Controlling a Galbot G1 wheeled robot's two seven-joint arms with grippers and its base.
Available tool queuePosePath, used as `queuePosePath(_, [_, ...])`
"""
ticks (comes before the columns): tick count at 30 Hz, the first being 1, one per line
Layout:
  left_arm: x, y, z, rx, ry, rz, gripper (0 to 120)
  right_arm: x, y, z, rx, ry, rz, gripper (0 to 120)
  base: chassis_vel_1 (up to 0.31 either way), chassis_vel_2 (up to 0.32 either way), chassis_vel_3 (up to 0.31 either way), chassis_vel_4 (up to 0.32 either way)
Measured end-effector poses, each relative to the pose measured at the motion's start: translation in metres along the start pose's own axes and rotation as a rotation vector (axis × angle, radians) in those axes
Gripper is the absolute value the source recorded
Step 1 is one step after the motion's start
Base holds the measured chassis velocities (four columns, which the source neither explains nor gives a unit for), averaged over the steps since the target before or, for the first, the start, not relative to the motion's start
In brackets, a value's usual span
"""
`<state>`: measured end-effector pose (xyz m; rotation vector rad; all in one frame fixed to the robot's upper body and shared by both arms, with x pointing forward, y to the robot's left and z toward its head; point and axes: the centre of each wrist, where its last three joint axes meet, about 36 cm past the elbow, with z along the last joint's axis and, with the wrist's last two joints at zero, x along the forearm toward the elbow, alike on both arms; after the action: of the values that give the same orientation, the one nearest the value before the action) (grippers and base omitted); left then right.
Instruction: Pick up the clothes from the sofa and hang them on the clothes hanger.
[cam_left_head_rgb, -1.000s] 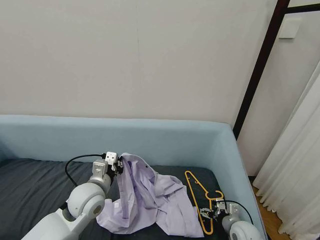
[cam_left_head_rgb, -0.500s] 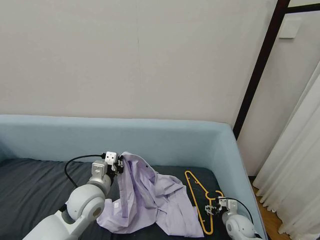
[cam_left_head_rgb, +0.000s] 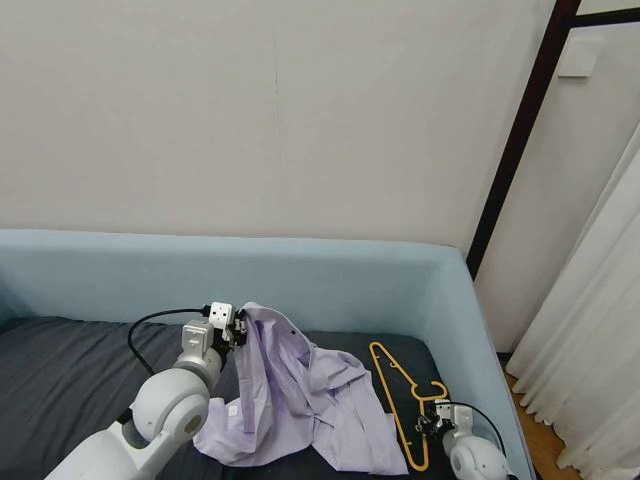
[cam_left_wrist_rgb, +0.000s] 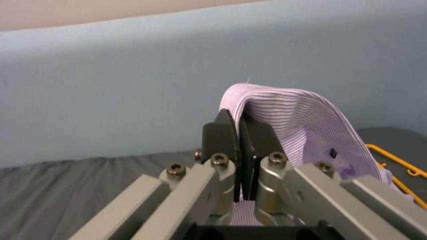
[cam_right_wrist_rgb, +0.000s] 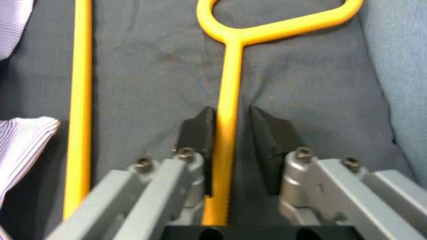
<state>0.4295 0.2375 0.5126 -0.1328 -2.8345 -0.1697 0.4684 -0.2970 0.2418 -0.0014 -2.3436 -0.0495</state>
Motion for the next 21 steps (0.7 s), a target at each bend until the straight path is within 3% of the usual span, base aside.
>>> queuePosePath(3, [-0.002, 0.0, 0.0, 0.002, 0.001, -0.002, 0, 0.003, -0.001, -0.002, 0.038, -0.027, 0.004, 5, 0.0, 0.0, 0.0, 0.0])
queuePosePath(10, [-0.004, -0.002, 0.001, 0.003, 0.002, 0.001, 0, 0.02, -0.005, -0.019, 0.069, -0.153, -0.001, 5, 0.0, 0.0, 0.0, 0.0])
queuePosePath(13, [-0.006, -0.004, 0.001, 0.002, 0.003, 0.008, 0, 0.046, -0.012, -0.041, 0.083, -0.306, -0.025, 5, 0.0, 0.0, 0.0, 0.0])
queuePosePath(15, [-0.006, -0.005, 0.001, 0.003, 0.003, 0.009, 0, 0.053, -0.013, -0.046, 0.085, -0.335, -0.033, 5, 0.0, 0.0, 0.0, 0.0])
queuePosePath(18, [-0.007, -0.01, 0.001, 0.01, 0.004, 0.03, 0, 0.106, -0.015, -0.072, 0.13, -0.492, -0.088, 5, 0.0, 0.0, 0.0, 0.0])
queuePosePath(19, [-0.007, -0.01, 0.001, 0.01, 0.004, 0.03, 0, 0.106, -0.015, -0.072, 0.13, -0.492, -0.088, 5, 0.0, 0.0, 0.0, 0.0])
queuePosePath(21, [-0.007, -0.013, 0.001, 0.016, 0.004, 0.041, 0, 0.143, -0.01, -0.074, 0.196, -0.555, -0.133, 5, 0.0, 0.0, 0.0, 0.0])
